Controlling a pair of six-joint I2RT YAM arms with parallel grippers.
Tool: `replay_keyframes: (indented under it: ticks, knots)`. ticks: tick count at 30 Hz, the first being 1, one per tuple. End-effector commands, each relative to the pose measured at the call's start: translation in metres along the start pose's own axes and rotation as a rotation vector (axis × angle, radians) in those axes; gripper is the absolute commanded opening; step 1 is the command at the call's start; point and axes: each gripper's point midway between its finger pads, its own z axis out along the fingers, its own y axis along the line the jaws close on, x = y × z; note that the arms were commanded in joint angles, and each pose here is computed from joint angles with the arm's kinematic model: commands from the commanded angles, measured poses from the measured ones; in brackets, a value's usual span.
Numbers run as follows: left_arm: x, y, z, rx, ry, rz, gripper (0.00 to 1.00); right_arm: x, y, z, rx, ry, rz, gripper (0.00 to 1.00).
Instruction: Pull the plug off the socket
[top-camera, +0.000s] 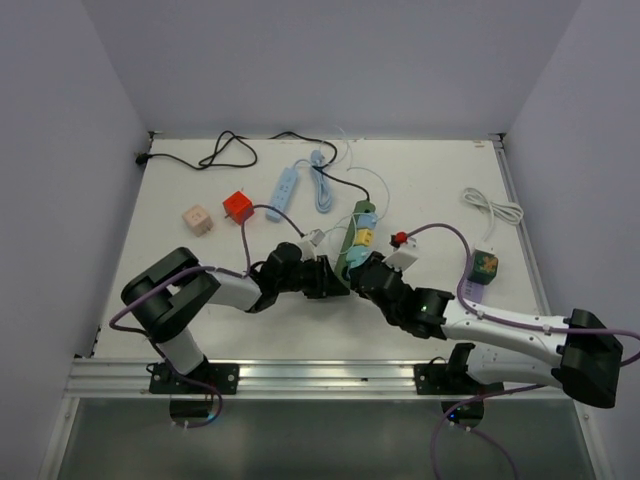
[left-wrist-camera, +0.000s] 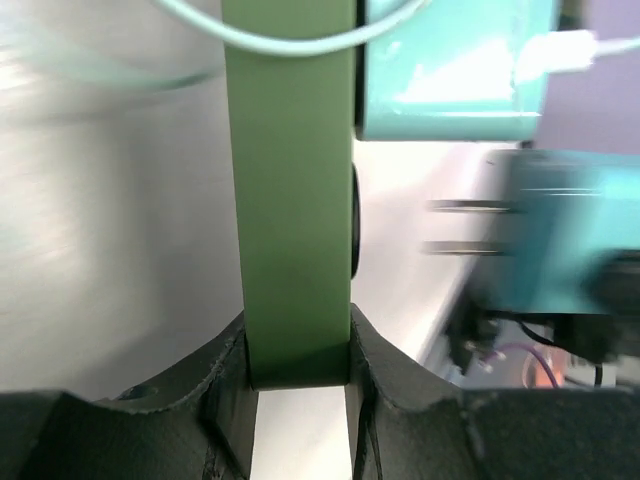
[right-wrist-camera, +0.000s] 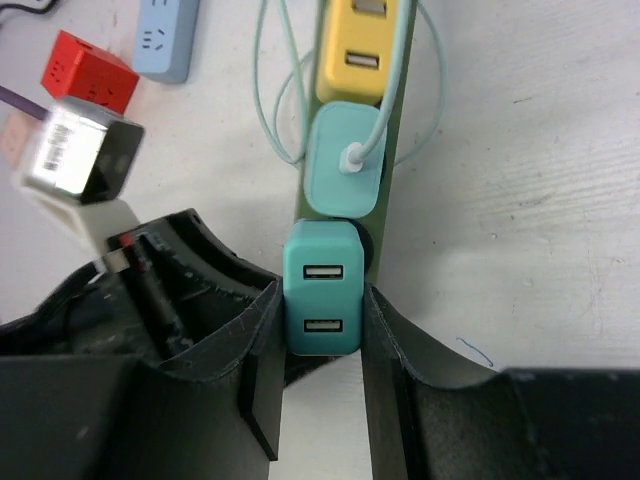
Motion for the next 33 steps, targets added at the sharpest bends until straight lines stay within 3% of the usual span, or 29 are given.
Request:
replay_keyframes:
  ticks: [1,10,14,16,17,23,29,33]
  knots:
    - [-0.017,0.047,-0.008,-0.095,-0.084,-0.085,0.0,-0.034,0.013,-0.007,-0.047,-0.112,0.125,0.0]
    - [-0.026,0.037,-0.011,-0.13,-0.114,0.002,0.0,-0.029,0.027,-0.001,-0.047,-0.083,0.108,0.0]
    - [-0.033,0.032,-0.017,-0.131,-0.135,0.04,0.0,-0.045,0.008,-0.003,-0.017,-0.112,0.133,0.0]
    - [-0.035,0.03,-0.021,-0.142,-0.14,0.067,0.0,-0.06,-0.026,0.008,0.046,-0.134,0.183,0.0]
    - [-0.036,0.032,-0.024,-0.162,-0.143,0.073,0.0,-0.051,-0.037,0.013,0.037,-0.085,0.199,0.0]
    - [-0.046,0.029,-0.036,-0.194,-0.176,0.131,0.0,-0.099,-0.106,0.062,0.111,-0.078,0.343,0.0]
    - [-0.043,0.031,-0.04,-0.209,-0.167,0.144,0.0,-0.151,-0.122,0.127,0.055,-0.065,0.377,0.0]
    - [-0.04,0.032,-0.042,-0.207,-0.156,0.144,0.0,-0.147,-0.15,0.178,0.097,0.021,0.403,0.01]
